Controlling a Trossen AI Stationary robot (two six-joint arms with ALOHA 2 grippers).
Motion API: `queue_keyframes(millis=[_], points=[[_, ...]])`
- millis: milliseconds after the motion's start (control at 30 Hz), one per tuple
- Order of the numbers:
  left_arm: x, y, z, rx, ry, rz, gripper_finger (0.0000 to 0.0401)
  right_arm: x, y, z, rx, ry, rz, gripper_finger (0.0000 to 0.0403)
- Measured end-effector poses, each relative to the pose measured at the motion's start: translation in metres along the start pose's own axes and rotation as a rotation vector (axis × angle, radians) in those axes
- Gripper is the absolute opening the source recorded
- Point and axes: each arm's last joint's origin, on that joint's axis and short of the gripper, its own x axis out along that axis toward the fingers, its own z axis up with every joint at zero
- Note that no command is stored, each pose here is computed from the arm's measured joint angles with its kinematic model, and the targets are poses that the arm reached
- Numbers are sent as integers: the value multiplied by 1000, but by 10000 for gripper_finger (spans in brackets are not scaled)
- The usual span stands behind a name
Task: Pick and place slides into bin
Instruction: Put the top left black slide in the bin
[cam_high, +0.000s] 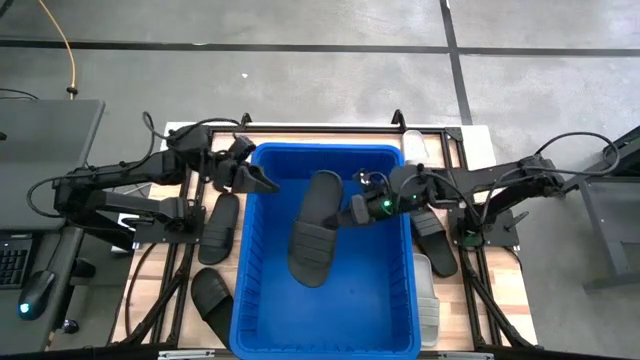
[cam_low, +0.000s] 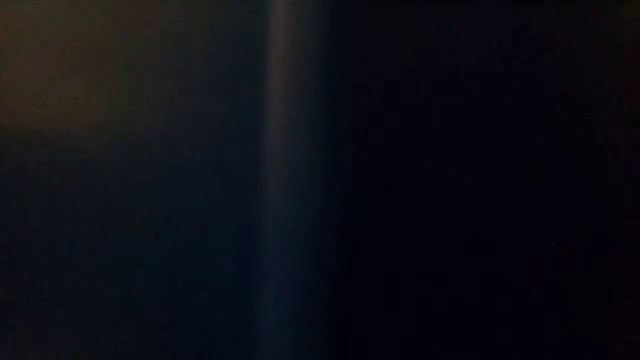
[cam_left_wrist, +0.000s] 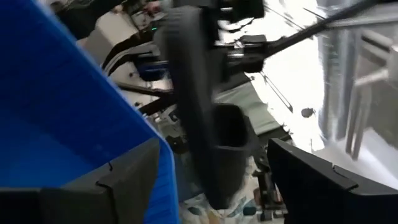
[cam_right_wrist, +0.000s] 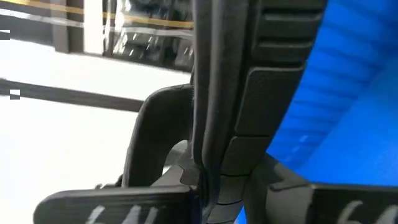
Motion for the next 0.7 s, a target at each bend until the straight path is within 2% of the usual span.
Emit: queue_keyframes(millis=[200,333,533,700], points=[[9,9,3,-23,0,24,310,2,-3,8,46,80,26,36],[14,14,5,-51,12,22,312,16,-10,9,72,129,32,36],[20,21,6,-65,26,37,302,45,-23,6,96,214,56,36],[21,19,7,-49,34,11,289,55,-26,10,95,217,104,36]])
